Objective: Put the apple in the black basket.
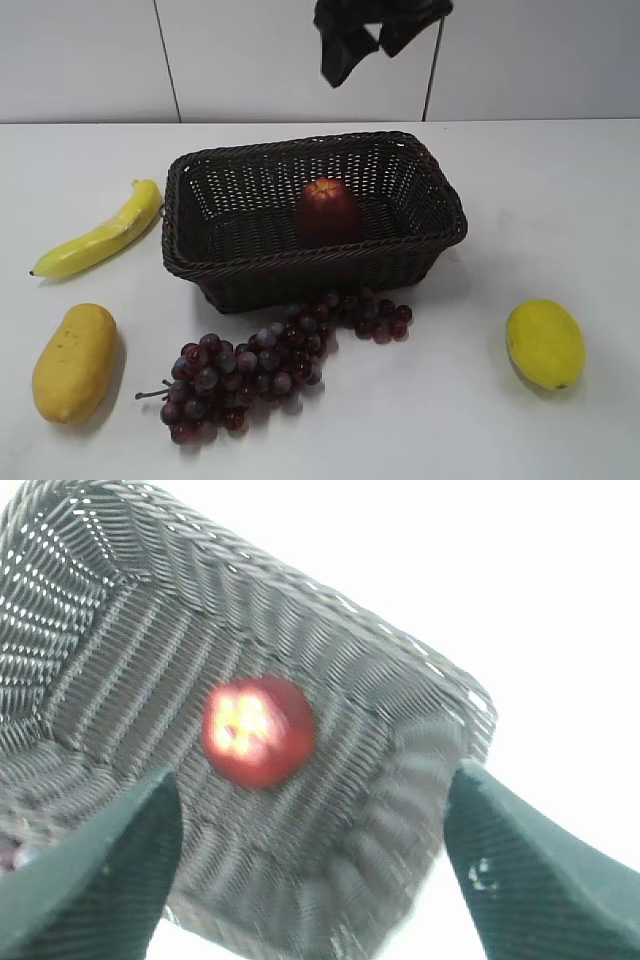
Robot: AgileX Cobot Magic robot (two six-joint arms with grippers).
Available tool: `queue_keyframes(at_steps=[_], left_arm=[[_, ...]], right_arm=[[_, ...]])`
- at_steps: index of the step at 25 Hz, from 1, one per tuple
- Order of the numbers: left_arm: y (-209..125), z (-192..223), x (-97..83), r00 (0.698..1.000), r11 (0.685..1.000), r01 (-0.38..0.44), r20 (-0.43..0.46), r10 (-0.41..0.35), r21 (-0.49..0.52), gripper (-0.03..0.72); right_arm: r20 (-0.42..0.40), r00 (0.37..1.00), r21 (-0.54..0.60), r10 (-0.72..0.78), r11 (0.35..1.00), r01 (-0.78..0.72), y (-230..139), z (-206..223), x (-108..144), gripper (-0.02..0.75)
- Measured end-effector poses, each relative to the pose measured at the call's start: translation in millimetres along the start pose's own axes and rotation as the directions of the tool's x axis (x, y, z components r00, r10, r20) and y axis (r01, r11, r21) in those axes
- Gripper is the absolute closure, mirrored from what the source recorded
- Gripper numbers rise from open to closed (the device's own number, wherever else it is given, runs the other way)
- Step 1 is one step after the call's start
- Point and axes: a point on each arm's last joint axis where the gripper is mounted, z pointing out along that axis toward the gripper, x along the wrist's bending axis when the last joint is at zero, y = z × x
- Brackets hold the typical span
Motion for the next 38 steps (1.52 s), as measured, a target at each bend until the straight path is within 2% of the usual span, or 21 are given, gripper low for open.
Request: queue_keyframes(at_steps=[3,6,9,13,15,20,24,30,34,38], left_arm=[[0.0,0.0,0.0,1.0,1.0,0.0,0.0,0.0,0.0,0.465],[0.0,0.0,0.0,1.0,1.0,0.0,0.0,0.0,0.0,0.465],[0.0,0.0,0.0,1.0,1.0,0.0,0.0,0.0,0.0,0.465],[0.0,0.0,0.0,1.0,1.0,0.0,0.0,0.0,0.0,0.465],[0.0,0.0,0.0,1.0,1.0,0.0,0.0,0.0,0.0,0.465],[0.0,0.0,0.0,1.0,1.0,0.0,0.0,0.0,0.0,0.465],[0.0,0.0,0.0,1.0,1.0,0.0,0.0,0.0,0.0,0.465],[0.0,0.0,0.0,1.0,1.0,0.0,0.0,0.0,0.0,0.465],[0.0,0.0,0.0,1.0,1.0,0.0,0.0,0.0,0.0,0.465],[0.0,0.0,0.0,1.0,1.0,0.0,0.0,0.0,0.0,0.465]], right_arm=[[0.062,0.997,-0.008,0.044,0.999,-0.043,-7.3,-37.1,-16.9,0.135],[0.132,0.983,-0.013,0.13,0.992,-0.129,-25.3,-63.3,-47.6,0.147],[0.189,0.955,0.001,0.228,0.973,-0.232,-55.8,-85.5,-78.7,0.147],[0.238,0.907,0.021,0.347,0.932,-0.362,-103.1,-111.3,-94.1,0.147],[0.244,0.896,0.042,0.372,0.919,-0.393,-125.2,-118.8,-88.2,0.148],[0.219,0.891,0.094,0.398,0.9,-0.425,-182.6,-133.8,-55.3,0.153],[0.186,0.889,0.07,0.418,0.897,-0.437,-227.2,-151.7,-26.3,0.154],[0.169,0.888,-0.153,0.427,0.902,-0.404,-292.1,-185.2,14.1,0.154],[0.17,0.889,-0.327,0.425,0.875,-0.356,-335.4,-198.0,37.9,0.154],[0.178,0.889,-0.435,0.422,0.844,-0.314,-374.3,-196.7,56.0,0.16]])
